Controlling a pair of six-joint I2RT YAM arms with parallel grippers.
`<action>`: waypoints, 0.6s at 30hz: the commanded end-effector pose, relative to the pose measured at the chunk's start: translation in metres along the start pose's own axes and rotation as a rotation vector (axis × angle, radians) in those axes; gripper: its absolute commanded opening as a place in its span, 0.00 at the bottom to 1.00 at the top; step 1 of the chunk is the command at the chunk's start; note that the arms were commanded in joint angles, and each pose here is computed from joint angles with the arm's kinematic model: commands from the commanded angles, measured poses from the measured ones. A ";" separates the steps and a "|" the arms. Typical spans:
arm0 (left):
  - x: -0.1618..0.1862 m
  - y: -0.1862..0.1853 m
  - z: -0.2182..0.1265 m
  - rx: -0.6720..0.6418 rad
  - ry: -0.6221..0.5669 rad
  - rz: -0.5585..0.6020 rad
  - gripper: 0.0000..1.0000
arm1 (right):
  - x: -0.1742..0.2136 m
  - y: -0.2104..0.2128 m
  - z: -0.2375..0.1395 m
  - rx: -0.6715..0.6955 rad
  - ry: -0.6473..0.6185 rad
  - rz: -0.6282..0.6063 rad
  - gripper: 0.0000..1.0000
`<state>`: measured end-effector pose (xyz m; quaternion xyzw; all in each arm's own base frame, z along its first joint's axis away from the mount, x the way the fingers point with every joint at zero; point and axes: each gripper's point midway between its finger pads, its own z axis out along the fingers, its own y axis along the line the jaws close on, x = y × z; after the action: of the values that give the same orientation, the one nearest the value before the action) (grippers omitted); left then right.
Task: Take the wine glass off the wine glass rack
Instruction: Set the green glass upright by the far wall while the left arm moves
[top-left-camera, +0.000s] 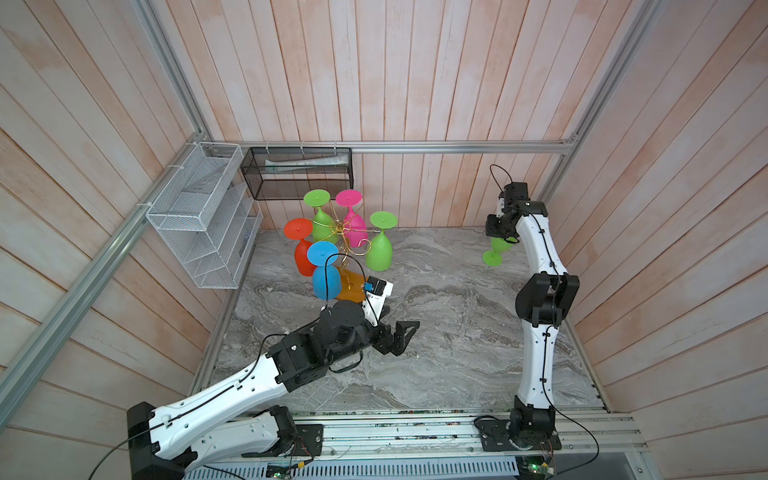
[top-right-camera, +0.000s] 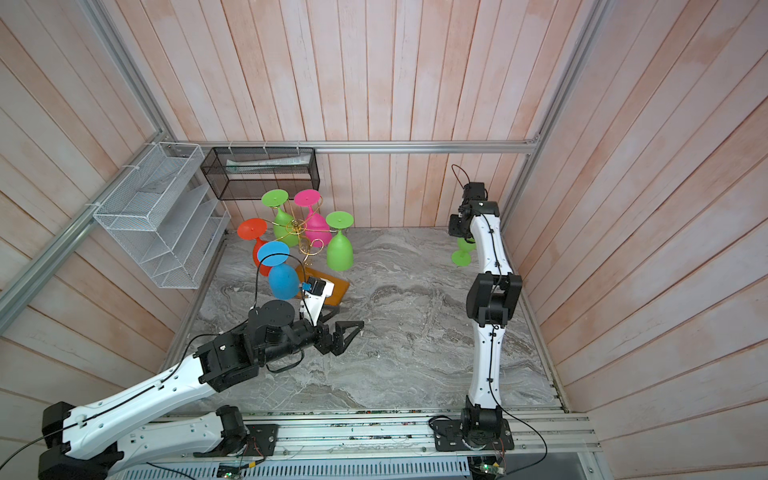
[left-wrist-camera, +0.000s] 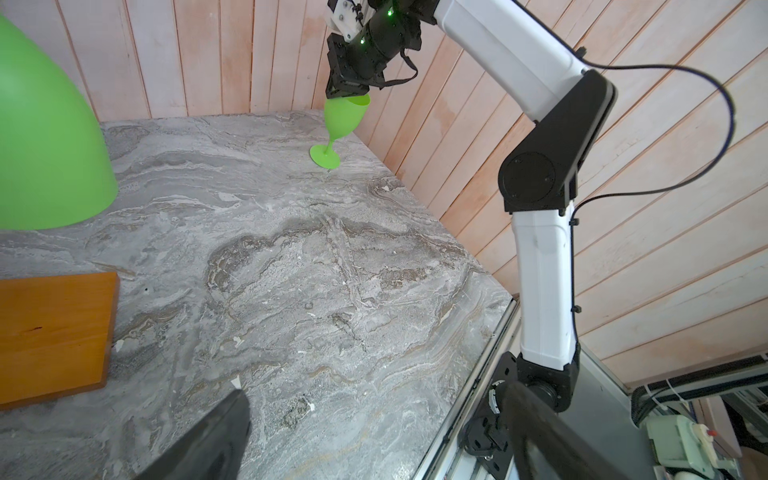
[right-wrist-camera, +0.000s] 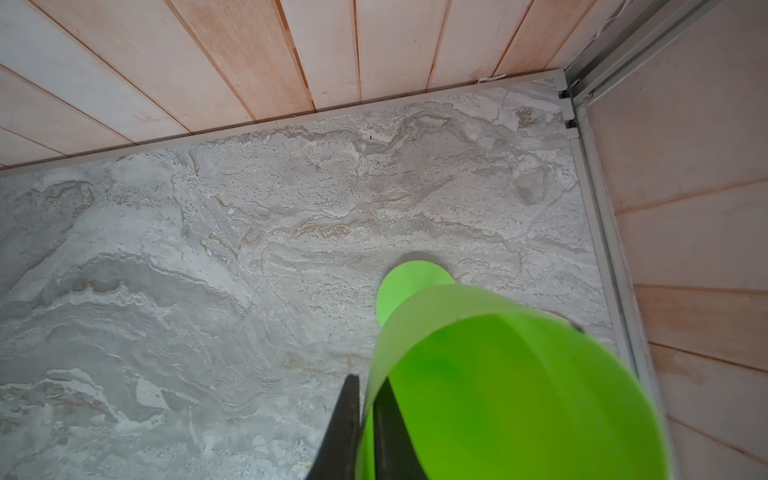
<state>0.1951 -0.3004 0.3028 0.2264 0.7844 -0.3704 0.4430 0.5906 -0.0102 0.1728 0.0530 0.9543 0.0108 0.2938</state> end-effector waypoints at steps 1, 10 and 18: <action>-0.019 -0.010 -0.003 0.024 -0.043 0.030 0.97 | 0.008 -0.004 0.004 0.006 0.034 -0.008 0.29; -0.045 -0.015 -0.015 0.002 -0.083 0.052 1.00 | -0.024 -0.003 -0.040 0.010 -0.094 -0.015 0.59; -0.064 -0.022 -0.018 -0.001 -0.089 0.046 1.00 | -0.052 0.006 -0.114 -0.011 -0.253 -0.009 0.67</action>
<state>0.2011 -0.3003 0.3714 0.2209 0.7536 -0.3807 0.4882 0.5808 -0.0095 0.2359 0.0443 0.9352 0.0095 0.3511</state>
